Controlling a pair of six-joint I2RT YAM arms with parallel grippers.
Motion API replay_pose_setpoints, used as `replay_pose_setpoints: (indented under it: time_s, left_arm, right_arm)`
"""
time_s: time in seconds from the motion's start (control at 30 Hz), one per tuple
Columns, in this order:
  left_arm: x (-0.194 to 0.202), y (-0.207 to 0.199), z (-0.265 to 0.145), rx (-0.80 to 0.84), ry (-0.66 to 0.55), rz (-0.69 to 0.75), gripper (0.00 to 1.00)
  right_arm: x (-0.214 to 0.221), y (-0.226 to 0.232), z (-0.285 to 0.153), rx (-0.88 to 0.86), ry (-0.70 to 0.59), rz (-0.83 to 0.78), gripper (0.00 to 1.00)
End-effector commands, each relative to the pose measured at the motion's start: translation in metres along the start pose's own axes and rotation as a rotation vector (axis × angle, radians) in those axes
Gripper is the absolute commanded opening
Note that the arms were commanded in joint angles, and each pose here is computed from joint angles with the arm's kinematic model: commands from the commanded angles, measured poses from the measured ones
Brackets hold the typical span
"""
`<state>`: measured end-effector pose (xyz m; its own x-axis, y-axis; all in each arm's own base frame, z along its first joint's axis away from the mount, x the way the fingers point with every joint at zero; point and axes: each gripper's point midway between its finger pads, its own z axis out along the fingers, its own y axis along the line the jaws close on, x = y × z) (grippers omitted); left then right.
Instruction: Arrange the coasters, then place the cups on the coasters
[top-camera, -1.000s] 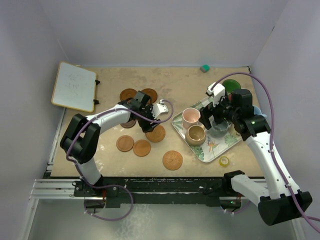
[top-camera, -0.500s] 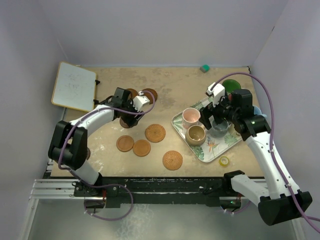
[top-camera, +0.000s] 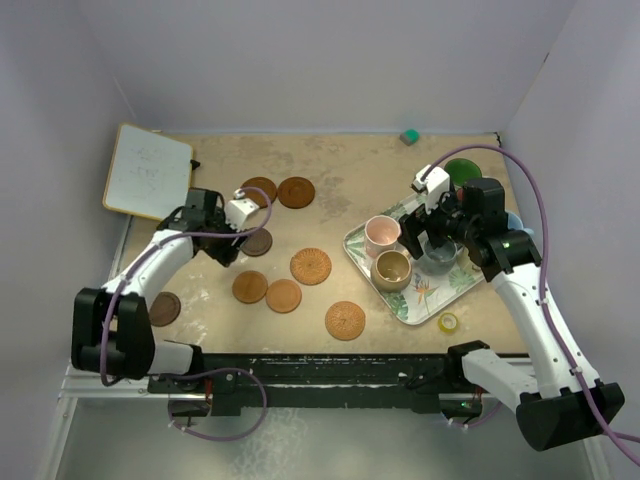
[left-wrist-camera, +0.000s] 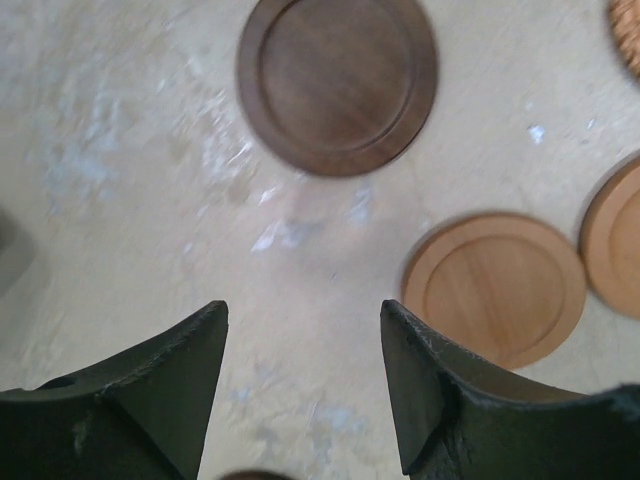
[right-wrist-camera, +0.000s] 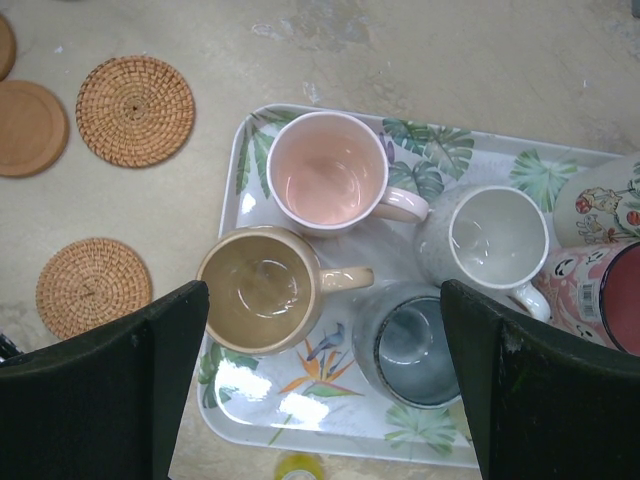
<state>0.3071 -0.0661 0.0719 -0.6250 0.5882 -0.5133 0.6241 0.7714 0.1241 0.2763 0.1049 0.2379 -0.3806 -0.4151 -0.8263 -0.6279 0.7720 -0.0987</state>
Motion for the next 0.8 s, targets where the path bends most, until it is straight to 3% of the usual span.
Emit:
replay_pose_setpoints:
  time_s: [0.0,0.27,0.77]
  left_arm:
    - [0.032,0.02,-0.035,-0.047,0.055,-0.008,0.6]
    - [0.11,0.043,-0.075,-0.093,0.185,-0.072,0.61]
    - [0.206,0.067,-0.088,-0.097,0.284,-0.288,0.6]
  right_arm:
    - [-0.009,-0.005,-0.002,0.023,-0.04,-0.028,1.0]
    - [-0.012,-0.004,-0.005,0.021,-0.053,-0.035,1.0]
    - [-0.008,-0.001,0.001,-0.007,-0.035,-0.027,1.0]
